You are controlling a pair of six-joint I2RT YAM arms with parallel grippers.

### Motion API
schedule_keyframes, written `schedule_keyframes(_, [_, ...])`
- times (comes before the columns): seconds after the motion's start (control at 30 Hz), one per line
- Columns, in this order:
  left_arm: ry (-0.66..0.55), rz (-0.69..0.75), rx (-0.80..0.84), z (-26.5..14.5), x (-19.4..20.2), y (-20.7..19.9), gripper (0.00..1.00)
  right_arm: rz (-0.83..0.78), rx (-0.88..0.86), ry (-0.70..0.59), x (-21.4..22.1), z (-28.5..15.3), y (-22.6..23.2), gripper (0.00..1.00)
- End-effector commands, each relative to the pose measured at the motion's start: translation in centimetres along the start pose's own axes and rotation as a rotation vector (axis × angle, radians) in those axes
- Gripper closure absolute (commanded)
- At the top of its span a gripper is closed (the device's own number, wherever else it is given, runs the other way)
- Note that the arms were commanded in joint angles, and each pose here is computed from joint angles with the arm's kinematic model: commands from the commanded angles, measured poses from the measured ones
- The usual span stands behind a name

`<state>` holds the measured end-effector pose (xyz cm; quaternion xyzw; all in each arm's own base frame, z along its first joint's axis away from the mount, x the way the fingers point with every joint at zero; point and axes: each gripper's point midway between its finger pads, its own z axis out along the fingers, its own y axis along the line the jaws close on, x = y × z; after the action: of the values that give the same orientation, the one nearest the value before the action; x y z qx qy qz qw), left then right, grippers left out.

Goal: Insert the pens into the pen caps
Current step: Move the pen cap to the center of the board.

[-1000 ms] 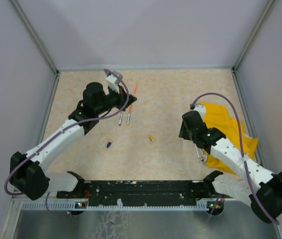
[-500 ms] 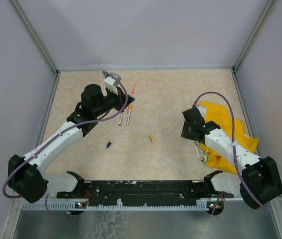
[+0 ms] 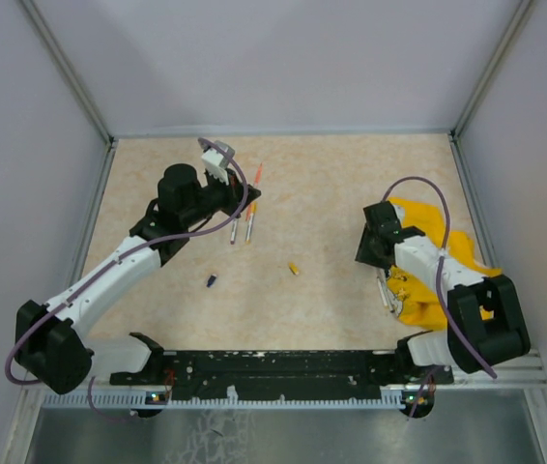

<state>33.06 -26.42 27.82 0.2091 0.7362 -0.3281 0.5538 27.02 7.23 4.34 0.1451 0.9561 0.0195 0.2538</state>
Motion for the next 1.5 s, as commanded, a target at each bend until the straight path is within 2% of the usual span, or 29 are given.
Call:
schedule_keyframes(0.0, [-0.038,0.023,-0.003,-0.5,-1.0,0.1,1.00,-0.007,-0.019,-0.049,-2.4,-0.1,0.7,0.58])
schedule_keyframes(0.47, [-0.035,0.027,-0.001,-0.5,-1.0,0.1,1.00,-0.057,0.150,-0.070,-3.0,0.4,-2.3,0.53])
schedule_keyframes(0.9, [-0.036,0.028,-0.001,-0.5,-1.0,0.0,1.00,-0.112,0.172,0.044,-1.0,1.7,-2.6,0.54])
schedule_keyframes(1.27, [-0.035,0.033,-0.003,-0.5,-1.0,0.1,1.00,-0.131,0.181,0.094,0.0,1.7,-2.9,0.65])
schedule_keyframes(1.47, [-0.034,0.031,-0.003,-0.5,-1.0,0.1,1.00,-0.132,0.172,0.092,0.0,1.8,-2.8,0.80])
